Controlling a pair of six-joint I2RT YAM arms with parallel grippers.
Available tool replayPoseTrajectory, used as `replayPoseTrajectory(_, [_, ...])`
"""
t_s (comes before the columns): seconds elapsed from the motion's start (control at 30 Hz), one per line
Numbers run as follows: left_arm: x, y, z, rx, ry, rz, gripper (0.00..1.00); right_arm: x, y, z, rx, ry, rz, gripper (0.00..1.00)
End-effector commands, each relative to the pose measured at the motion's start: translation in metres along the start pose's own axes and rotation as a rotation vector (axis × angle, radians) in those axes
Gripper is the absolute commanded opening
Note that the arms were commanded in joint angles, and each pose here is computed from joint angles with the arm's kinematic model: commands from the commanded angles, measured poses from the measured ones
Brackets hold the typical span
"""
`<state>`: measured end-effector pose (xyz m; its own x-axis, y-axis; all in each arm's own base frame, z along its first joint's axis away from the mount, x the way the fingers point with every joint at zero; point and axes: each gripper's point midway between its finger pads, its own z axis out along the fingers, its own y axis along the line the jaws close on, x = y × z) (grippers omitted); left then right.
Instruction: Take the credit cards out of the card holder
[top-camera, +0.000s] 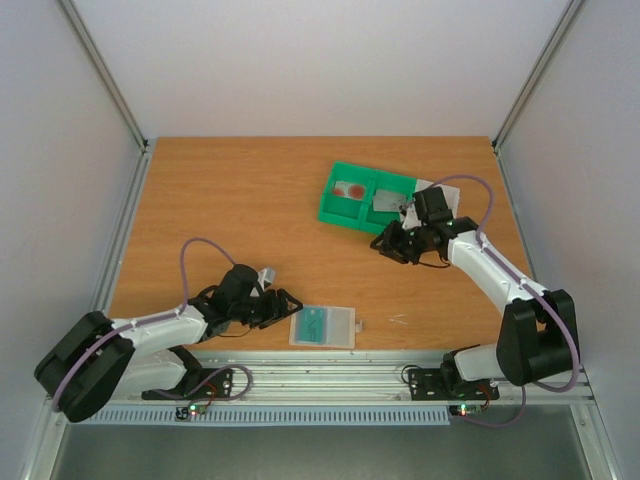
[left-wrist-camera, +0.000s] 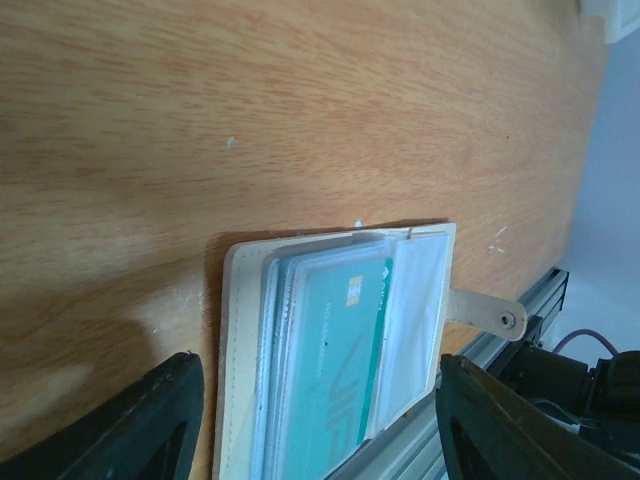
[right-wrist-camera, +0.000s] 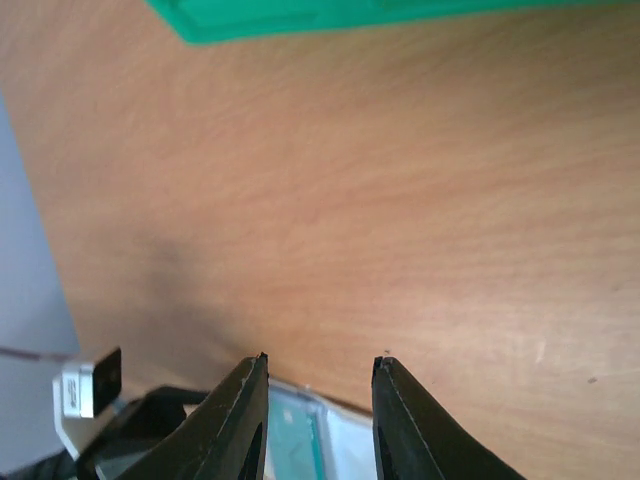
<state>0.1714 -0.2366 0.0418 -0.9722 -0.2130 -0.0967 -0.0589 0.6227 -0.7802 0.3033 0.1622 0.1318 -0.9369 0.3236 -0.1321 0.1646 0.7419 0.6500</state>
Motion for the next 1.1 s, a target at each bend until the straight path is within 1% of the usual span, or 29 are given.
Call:
replayPoseTrajectory(0.0, [-0.007, -0.007, -0.012, -0.033, -0.041, 0.076, 0.65, 0.029, 0.029, 0.004, -0.095, 0.049, -0.076, 0.29])
replayPoseTrajectory(0.07, [-0.006, -0.010, -0.015, -0.027, -0.039, 0.107, 0.63, 0.047, 0.033, 0.012, -0.095, 0.084, -0.088, 0.29])
replayPoseTrajectory(0.17, [-0.006, -0.013, -0.016, -0.017, -0.040, 0.133, 0.57, 0.071, 0.039, 0.023, -0.106, 0.123, -0.116, 0.29])
replayPoseTrajectory(0.27, [-0.004, -0.015, -0.015, 0.008, -0.030, 0.144, 0.39, 0.093, 0.045, 0.035, -0.112, 0.151, -0.144, 0.28])
replayPoseTrajectory(0.33, [-0.001, -0.018, -0.012, 0.035, -0.011, 0.148, 0.22, 0.106, 0.048, 0.043, -0.133, 0.167, -0.163, 0.27])
replayPoseTrajectory(0.4, [0.002, -0.021, -0.009, 0.058, 0.011, 0.147, 0.09, 0.119, 0.053, 0.052, -0.164, 0.188, -0.189, 0.27])
replayPoseTrajectory(0.47, [0.005, -0.021, -0.006, 0.071, 0.025, 0.143, 0.01, 0.131, 0.051, 0.060, -0.155, 0.212, -0.198, 0.26])
replayPoseTrajectory(0.67, [0.006, -0.018, 0.005, 0.077, 0.048, 0.135, 0.01, 0.154, 0.043, 0.080, -0.111, 0.262, -0.227, 0.25])
replayPoseTrajectory(1.07, [0.012, -0.002, 0.018, 0.047, 0.082, 0.093, 0.02, 0.170, 0.020, 0.100, -0.065, 0.276, -0.225, 0.20])
